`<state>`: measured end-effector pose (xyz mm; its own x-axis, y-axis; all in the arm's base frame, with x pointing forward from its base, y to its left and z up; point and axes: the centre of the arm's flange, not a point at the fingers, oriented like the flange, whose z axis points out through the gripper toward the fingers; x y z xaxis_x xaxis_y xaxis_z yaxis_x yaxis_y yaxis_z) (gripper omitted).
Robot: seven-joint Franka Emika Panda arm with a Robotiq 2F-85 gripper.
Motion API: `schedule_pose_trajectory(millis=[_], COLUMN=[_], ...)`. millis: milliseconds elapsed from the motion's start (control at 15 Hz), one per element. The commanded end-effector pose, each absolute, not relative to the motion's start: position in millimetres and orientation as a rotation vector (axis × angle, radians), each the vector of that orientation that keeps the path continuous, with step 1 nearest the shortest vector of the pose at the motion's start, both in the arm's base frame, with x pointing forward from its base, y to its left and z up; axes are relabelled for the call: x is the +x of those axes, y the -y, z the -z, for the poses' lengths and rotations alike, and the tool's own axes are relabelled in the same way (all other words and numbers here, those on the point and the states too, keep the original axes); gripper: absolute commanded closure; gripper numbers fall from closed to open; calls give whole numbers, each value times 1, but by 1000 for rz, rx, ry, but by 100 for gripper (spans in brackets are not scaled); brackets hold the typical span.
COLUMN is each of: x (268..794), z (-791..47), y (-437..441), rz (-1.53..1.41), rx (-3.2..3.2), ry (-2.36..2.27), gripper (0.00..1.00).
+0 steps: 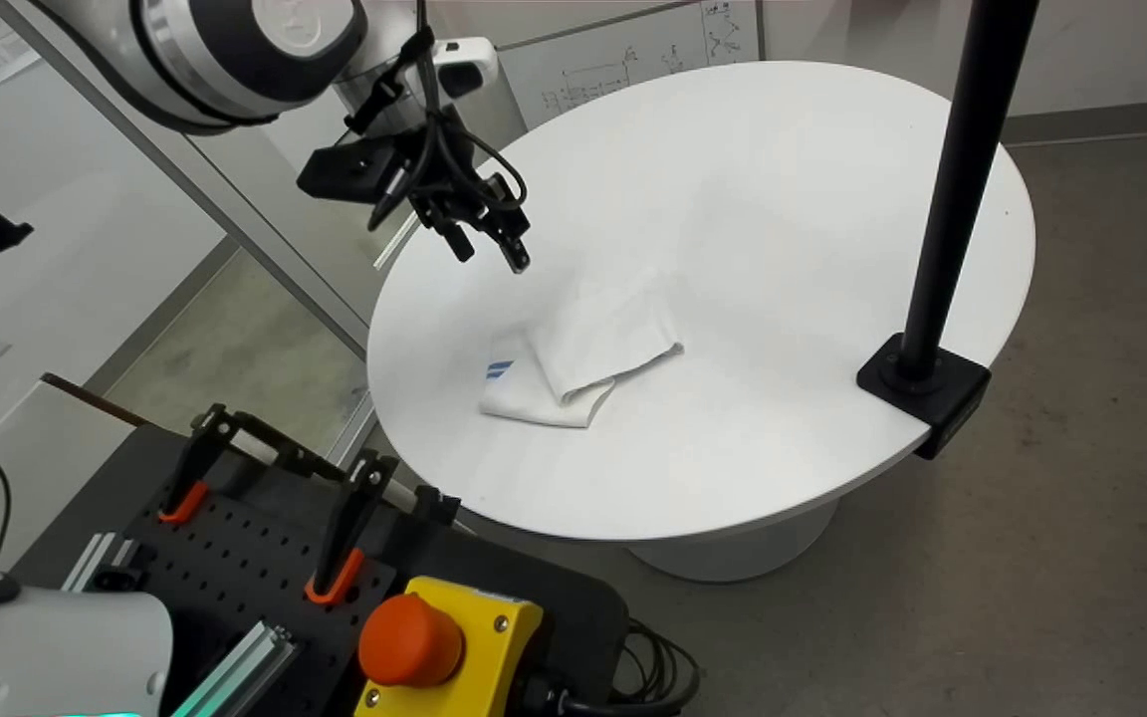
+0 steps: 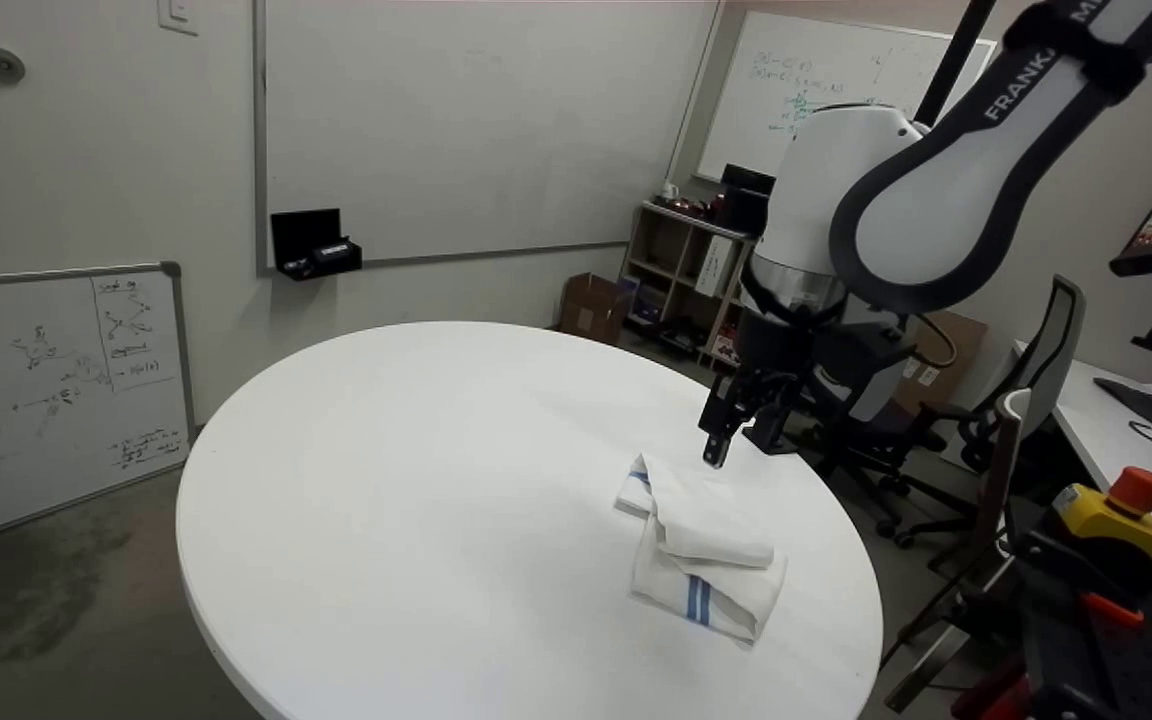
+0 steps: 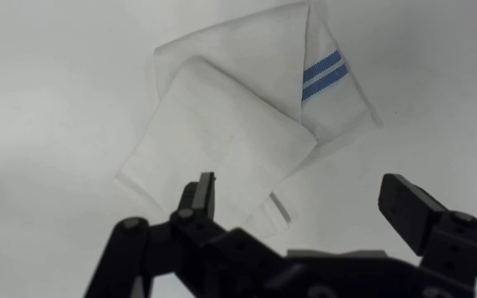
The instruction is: Take the white cloth off the black pole, put it down, pick it back up and put it on the black pole again
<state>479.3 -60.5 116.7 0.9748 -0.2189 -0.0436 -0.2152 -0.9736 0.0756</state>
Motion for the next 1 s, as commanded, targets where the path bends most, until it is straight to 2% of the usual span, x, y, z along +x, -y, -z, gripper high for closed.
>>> schedule_pose_trajectory(millis=[0, 933], x=[492, 519], z=[-87, -10], y=[62, 57], rz=[155, 183], rx=[3019, 2950], ry=[344, 305], gripper=[0, 1])
